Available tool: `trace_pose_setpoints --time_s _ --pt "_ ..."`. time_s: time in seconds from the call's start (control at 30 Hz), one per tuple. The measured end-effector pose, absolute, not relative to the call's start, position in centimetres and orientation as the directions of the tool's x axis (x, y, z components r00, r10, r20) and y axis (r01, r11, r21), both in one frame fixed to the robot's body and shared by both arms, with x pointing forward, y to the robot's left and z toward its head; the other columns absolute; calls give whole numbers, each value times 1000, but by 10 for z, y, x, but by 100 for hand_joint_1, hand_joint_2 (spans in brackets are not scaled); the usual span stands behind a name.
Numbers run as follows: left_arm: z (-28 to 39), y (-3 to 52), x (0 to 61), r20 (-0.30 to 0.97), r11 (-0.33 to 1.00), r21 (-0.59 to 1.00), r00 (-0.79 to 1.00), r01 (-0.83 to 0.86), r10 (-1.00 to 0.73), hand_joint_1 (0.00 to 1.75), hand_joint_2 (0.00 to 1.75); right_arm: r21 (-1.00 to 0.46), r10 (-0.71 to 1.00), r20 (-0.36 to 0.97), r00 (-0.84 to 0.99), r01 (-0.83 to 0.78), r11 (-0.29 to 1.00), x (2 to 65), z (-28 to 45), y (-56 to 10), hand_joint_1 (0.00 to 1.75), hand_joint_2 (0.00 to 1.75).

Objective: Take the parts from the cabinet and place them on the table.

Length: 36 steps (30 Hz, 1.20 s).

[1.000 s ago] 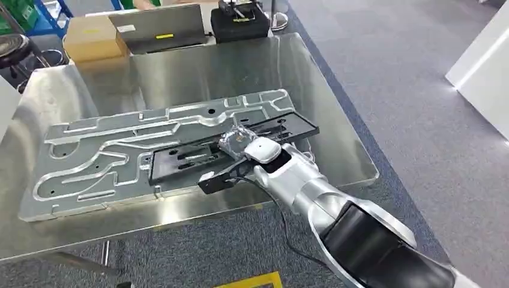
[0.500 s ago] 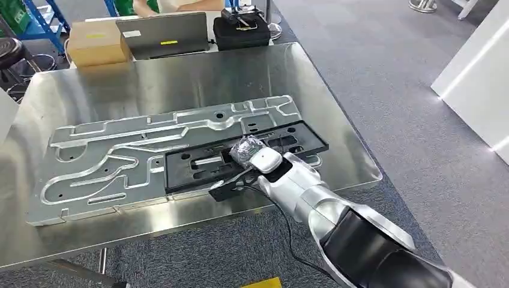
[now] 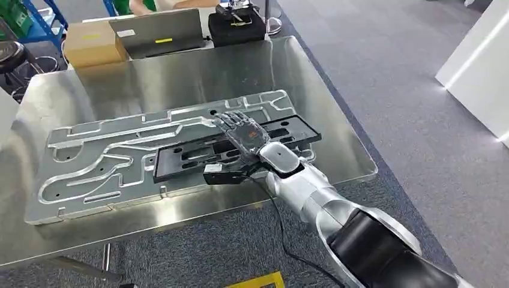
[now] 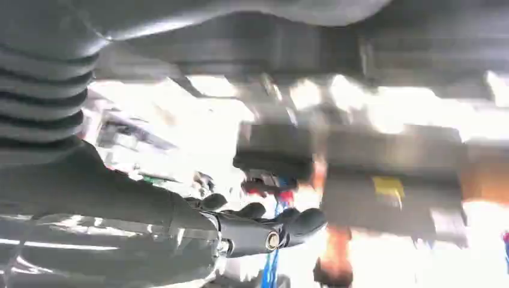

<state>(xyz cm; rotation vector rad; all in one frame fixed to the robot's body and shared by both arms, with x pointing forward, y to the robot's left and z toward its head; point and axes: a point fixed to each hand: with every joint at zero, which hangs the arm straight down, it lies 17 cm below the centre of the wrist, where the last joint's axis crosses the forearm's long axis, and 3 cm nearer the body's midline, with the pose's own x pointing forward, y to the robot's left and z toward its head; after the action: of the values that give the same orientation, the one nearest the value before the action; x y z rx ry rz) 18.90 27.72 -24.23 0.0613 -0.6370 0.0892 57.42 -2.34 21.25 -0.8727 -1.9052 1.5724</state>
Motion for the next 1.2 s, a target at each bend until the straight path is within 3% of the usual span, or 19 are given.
trace_pose_setpoints --time_s 0.2,0.37,0.47,0.67,0.87,1.03,1.2 --pt "-243 278 187 594 994 33 802 -101 62 0 0 -857 615 255 -746 121 501 558 279 -20 0 0" --pt "-244 278 184 592 994 30 803 -109 70 0 0 -515 303 543 -783 -25 857 536 341 -67 0 0" --pt "-244 280 183 595 992 31 800 -120 79 0 0 -295 143 562 -815 -36 955 518 386 -122 0 0" --pt "-244 281 180 597 990 28 797 -137 93 0 0 -152 145 488 -861 80 985 487 412 -206 0 0" --pt "-246 288 165 603 981 19 785 -194 143 0 0 -17 417 317 -852 435 900 408 443 -318 0 0" --pt "-247 295 156 602 975 15 780 -223 169 0 0 54 580 378 -721 643 764 331 406 -419 0 0" --pt "-247 299 155 601 973 18 780 -231 175 0 0 21 655 410 -635 725 689 293 387 -452 0 0"
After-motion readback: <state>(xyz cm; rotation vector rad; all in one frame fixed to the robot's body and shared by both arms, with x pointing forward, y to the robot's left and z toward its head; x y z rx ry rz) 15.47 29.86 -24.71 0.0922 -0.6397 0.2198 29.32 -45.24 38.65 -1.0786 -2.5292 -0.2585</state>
